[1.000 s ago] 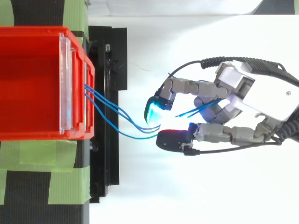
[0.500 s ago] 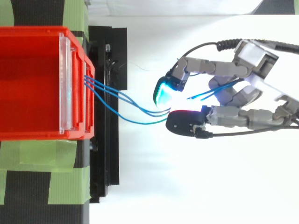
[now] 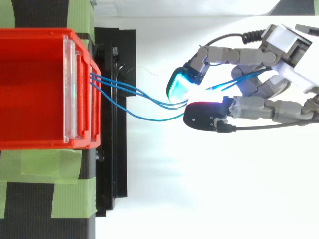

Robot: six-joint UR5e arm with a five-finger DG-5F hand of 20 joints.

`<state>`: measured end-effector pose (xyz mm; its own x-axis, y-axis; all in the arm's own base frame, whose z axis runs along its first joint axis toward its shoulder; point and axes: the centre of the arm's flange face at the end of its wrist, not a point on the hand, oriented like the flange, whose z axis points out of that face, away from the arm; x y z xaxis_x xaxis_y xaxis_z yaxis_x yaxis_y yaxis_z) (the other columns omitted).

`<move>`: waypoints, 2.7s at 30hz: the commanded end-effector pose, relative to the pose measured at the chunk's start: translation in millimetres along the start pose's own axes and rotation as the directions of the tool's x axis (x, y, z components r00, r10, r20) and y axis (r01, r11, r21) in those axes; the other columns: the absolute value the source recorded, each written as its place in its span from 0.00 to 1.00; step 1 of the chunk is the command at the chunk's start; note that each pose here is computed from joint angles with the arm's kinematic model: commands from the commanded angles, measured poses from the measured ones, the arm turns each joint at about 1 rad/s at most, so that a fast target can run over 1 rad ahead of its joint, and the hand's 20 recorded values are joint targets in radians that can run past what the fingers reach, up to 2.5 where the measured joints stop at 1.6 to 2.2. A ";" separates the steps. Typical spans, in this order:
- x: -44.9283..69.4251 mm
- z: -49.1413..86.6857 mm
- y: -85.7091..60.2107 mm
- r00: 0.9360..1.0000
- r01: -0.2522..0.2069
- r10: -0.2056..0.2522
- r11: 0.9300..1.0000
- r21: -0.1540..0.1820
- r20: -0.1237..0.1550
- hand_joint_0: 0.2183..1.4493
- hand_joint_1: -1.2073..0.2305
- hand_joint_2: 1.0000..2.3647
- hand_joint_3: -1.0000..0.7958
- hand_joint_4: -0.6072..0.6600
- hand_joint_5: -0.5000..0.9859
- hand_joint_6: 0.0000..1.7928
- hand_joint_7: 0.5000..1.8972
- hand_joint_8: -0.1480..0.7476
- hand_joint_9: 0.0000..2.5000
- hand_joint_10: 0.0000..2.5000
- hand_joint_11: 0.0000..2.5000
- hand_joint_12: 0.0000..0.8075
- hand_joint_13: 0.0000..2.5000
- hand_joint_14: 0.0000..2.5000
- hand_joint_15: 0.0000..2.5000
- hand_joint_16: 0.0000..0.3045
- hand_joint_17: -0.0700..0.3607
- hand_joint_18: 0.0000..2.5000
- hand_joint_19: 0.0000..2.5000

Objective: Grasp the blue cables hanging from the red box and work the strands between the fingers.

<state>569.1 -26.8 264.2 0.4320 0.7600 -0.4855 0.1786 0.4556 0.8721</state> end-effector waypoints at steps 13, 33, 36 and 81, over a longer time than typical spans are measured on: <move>-5.7 4.2 -3.6 0.999 0.033 -0.033 0.999 -0.003 -0.001 0.48 0.37 0.01 0.32 0.69 0.78 0.00 0.67 0.76 0.71 1.00 1.00 0.85 0.78 1.00 0.68 0.80 0.58 1.00 0.24; -5.7 5.6 -2.7 0.998 0.061 -0.062 0.998 -0.026 -0.034 0.49 0.39 0.25 0.53 0.78 0.74 0.01 0.43 0.76 0.71 1.00 1.00 0.85 0.78 1.00 0.68 0.80 0.58 1.00 0.24; -6.6 6.6 -3.2 0.994 0.097 -0.099 0.995 -0.033 -0.040 0.51 0.36 0.16 0.53 0.79 0.74 0.01 0.43 0.76 0.71 1.00 1.00 0.85 0.78 1.00 0.68 0.80 0.58 1.00 0.24; -29.5 5.1 12.9 0.967 0.242 -0.247 0.967 -0.078 -0.063 0.38 0.41 0.50 0.43 0.85 0.79 0.01 0.38 0.76 0.71 1.00 1.00 0.85 0.78 1.00 0.68 0.80 0.58 1.00 0.24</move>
<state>563.4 -45.0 290.0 0.3175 0.6519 -0.6886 0.2074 0.6609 0.7213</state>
